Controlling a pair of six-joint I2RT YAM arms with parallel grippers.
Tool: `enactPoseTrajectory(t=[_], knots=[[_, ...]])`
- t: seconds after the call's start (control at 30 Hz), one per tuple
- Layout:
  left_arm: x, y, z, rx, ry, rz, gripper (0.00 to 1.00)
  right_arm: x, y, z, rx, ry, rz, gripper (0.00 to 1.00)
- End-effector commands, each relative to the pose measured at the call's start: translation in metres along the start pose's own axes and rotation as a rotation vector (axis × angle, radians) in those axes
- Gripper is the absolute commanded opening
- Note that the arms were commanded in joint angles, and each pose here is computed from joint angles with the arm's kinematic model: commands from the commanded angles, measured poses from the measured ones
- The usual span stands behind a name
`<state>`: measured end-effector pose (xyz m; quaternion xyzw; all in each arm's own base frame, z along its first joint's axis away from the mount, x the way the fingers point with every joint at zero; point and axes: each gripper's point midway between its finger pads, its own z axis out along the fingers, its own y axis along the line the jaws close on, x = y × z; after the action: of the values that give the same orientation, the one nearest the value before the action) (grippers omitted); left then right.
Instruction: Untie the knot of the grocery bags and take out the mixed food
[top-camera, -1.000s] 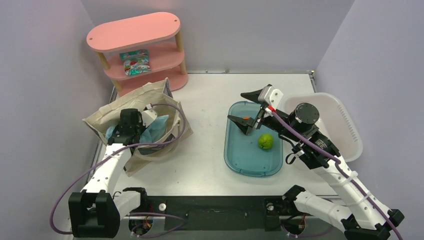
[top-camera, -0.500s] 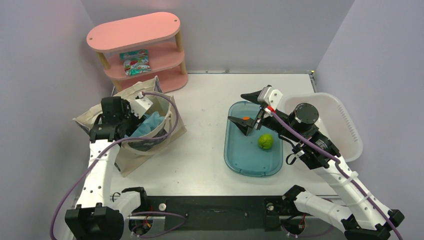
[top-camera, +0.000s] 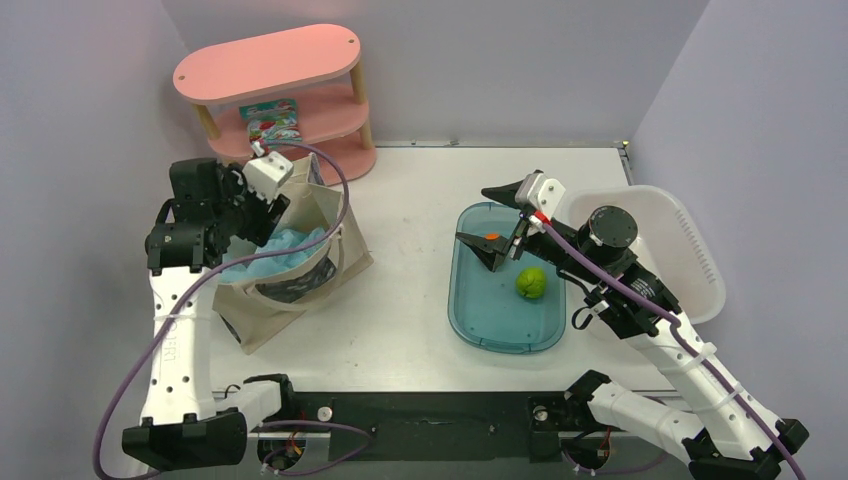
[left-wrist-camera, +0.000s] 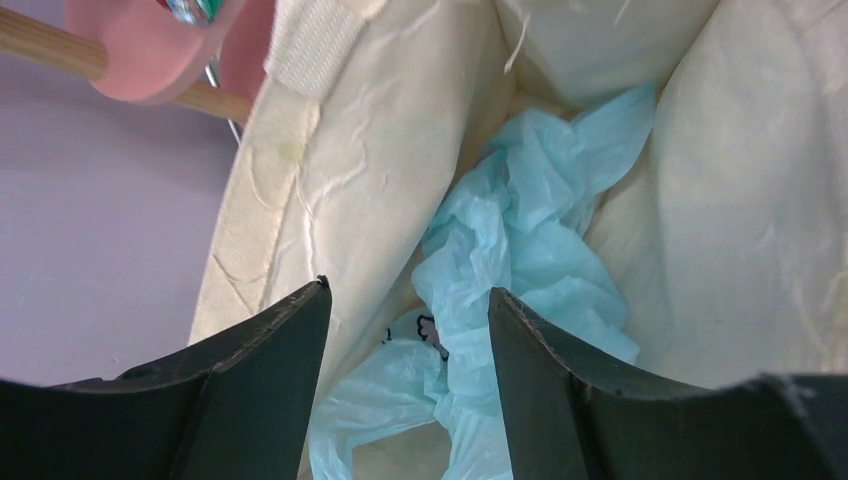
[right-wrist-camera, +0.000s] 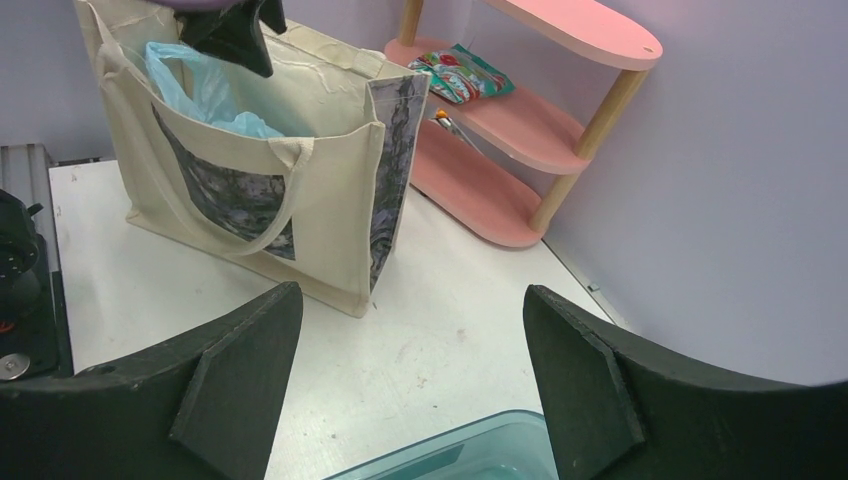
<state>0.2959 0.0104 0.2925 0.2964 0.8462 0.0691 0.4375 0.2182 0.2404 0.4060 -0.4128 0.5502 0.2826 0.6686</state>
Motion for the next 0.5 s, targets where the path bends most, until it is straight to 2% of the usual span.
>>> enactPoseTrajectory(t=[0.0,0.13,0.23,0.37,0.47], knots=[[-0.056,-0.001,-0.027,0.055,-0.178,-0.097,0.58,-0.017,-0.004,-0.001,0.013,-0.048,0.001,0.77],[-0.104,-0.033,-0.054,0.190,-0.337,-0.049,0.58,-0.015,-0.007,0.000,0.032,-0.041,0.014,0.77],[-0.128,-0.088,-0.060,0.326,-0.388,0.067,0.59,-0.013,-0.012,0.001,0.060,-0.037,0.032,0.77],[-0.134,-0.155,-0.045,0.466,-0.353,0.183,0.59,-0.014,-0.022,0.000,0.113,-0.044,0.064,0.77],[-0.129,-0.190,-0.010,0.505,-0.271,0.196,0.59,-0.013,-0.038,-0.008,0.194,-0.054,0.090,0.77]])
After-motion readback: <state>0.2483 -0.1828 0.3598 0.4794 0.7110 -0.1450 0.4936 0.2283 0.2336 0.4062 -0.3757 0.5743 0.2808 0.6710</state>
